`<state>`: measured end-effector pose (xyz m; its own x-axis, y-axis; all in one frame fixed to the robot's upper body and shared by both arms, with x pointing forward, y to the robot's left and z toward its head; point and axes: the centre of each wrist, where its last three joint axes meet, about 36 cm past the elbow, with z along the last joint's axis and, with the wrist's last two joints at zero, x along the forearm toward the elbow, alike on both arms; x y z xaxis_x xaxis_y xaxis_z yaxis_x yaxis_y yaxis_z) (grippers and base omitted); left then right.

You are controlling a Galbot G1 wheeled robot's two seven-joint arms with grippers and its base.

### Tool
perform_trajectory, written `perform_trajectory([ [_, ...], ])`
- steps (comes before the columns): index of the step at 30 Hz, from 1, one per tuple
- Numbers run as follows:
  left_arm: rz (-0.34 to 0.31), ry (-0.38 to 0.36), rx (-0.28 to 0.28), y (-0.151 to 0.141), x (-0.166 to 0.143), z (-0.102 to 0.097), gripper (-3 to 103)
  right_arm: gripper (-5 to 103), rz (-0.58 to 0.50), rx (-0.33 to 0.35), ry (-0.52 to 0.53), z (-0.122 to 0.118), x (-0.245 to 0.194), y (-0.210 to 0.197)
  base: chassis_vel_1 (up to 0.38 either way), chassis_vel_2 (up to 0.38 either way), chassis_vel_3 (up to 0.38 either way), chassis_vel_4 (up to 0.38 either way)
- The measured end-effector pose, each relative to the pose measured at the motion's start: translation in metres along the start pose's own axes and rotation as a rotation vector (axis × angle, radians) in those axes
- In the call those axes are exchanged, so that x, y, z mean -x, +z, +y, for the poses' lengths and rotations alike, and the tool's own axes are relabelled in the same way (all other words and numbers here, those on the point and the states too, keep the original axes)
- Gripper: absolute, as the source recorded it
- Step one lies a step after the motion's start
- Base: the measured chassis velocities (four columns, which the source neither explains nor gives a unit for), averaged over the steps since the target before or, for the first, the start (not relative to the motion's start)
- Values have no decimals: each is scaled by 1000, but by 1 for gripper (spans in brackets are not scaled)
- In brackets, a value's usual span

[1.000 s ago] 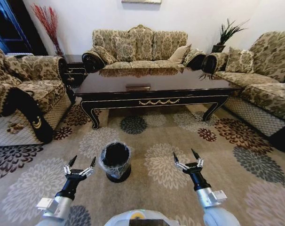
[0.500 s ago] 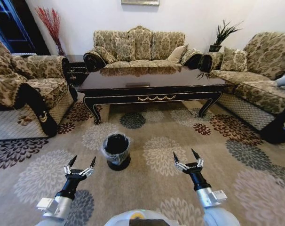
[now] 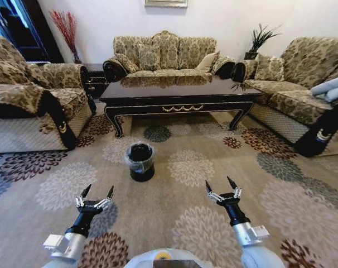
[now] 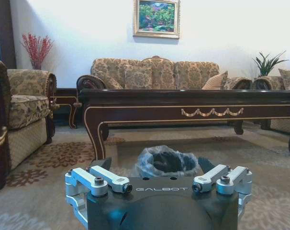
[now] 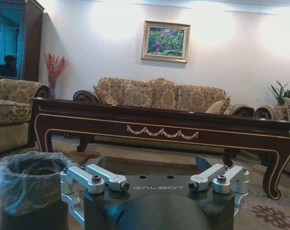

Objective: Move to the front of the table and pick up the trash from the floor, then place it into the trash bin.

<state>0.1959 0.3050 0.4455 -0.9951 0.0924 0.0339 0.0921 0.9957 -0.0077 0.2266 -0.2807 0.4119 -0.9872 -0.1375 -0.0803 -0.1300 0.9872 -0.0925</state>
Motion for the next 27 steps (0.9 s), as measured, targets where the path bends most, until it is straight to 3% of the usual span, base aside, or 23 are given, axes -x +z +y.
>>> perform_trajectory([
  [27, 0, 0, 0, 0, 0, 0, 100, 100, 0, 0, 0, 0, 0, 0, 253, -253, -249, 246],
])
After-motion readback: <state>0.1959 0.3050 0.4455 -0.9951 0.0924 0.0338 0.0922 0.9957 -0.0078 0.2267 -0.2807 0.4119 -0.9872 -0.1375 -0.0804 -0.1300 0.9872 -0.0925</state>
